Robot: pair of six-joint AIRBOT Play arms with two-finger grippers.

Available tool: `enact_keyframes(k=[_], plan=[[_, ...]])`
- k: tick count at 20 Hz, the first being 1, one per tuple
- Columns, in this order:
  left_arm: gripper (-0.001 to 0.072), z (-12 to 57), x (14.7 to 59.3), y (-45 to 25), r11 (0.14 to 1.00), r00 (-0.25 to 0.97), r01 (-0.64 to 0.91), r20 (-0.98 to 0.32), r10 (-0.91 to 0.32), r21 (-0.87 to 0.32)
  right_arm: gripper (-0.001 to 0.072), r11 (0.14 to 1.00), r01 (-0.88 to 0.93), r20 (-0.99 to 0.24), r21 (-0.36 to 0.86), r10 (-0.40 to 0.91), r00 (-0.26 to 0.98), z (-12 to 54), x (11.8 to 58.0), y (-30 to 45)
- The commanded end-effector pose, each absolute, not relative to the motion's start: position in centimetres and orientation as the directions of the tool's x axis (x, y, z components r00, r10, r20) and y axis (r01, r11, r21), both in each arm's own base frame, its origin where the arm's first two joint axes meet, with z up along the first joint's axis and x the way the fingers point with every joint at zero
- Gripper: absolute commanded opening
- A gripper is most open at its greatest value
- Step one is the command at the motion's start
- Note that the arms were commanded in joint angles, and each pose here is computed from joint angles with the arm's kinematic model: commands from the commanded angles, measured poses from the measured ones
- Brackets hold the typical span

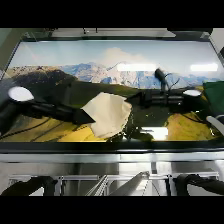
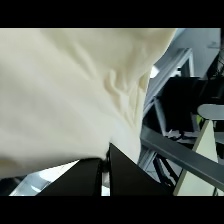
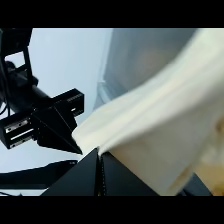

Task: Fold the shirts.

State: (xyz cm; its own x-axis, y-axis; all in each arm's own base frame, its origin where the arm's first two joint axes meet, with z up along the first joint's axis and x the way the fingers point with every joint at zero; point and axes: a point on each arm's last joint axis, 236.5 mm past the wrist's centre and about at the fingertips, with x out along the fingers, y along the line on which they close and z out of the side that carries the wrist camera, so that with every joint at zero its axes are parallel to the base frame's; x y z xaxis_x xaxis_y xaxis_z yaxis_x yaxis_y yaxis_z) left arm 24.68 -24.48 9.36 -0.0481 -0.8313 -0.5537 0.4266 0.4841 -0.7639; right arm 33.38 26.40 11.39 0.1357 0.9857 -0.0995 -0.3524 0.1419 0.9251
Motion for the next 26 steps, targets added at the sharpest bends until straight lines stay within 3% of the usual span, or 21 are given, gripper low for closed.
enact_keyframes(k=[1,3,4,7,12,16,17,18,19,20,22,26], plan=[[0.0012,24.8,22.0,-25.6,0.317,0.072,0.706,-0.381,-0.922,-0.633,0.0015,0.065,-0.698,0.054,0.714,0.988,0.147,26.6,28.2,25.9],[0.0022,32.4,20.3,-25.1,0.314,0.187,0.825,-0.298,-0.936,-0.47,0.0015,0.174,-0.835,0.109,0.522,0.957,0.268,33.8,25.1,24.6],[0.0026,35.1,20.0,-24.8,0.337,0.249,0.845,-0.253,-0.935,-0.415,0.0016,0.278,-0.864,0.11,0.419,0.929,0.353,35.9,24.0,23.6],[0.0028,36.9,21.0,-23.8,0.419,0.358,0.823,-0.221,-0.907,-0.385,0.0015,0.489,-0.803,0.087,0.341,0.834,0.545,37.4,23.7,20.8],[0.0028,26.1,26.9,-26.4,0.423,0.236,0.685,-0.369,-0.899,-0.593,0.0015,0.505,-0.72,-0.101,0.476,0.844,0.526,30.3,29.5,21.8],[0.0038,16.7,35.3,-25.8,0.5,0.226,0.589,-0.464,-0.857,-0.635,0.0018,0.677,-0.491,-0.33,0.549,0.715,0.616,18.0,40.8,19.6],[0.0251,15.0,37.2,-24.7,0.517,0.223,0.546,-0.48,-0.848,-0.659,0.0194,0.699,-0.428,-0.382,0.573,0.689,0.616,14.6,42.9,18.9],[0.0388,13.8,38.7,-23.0,0.527,0.208,0.5,-0.495,-0.844,-0.688,0.0507,0.707,-0.379,-0.424,0.598,0.679,0.599,11.8,44.1,18.2],[0.0538,13.2,39.6,-21.1,0.529,0.19,0.464,-0.503,-0.843,-0.711,0.0517,0.7,-0.349,-0.455,0.623,0.687,0.566,9.8,44.4,17.5],[0.0706,12.7,40.3,-18.7,0.531,0.174,0.408,-0.508,-0.844,-0.742,0.0438,0.689,-0.33,-0.473,0.646,0.7,0.535,8.7,44.1,16.7],[0.0707,11.1,40.6,-13.3,0.578,0.165,0.27,-0.554,-0.816,-0.77,0.0328,0.656,-0.32,-0.493,0.683,0.738,0.461,7.9,42.5,15.5],[0.0706,3.6,37.6,-6.9,0.723,0.106,0.048,-0.716,-0.69,-0.689,0.0329,0.553,-0.303,-0.502,0.776,0.833,0.233,5.9,36.6,18.0]])
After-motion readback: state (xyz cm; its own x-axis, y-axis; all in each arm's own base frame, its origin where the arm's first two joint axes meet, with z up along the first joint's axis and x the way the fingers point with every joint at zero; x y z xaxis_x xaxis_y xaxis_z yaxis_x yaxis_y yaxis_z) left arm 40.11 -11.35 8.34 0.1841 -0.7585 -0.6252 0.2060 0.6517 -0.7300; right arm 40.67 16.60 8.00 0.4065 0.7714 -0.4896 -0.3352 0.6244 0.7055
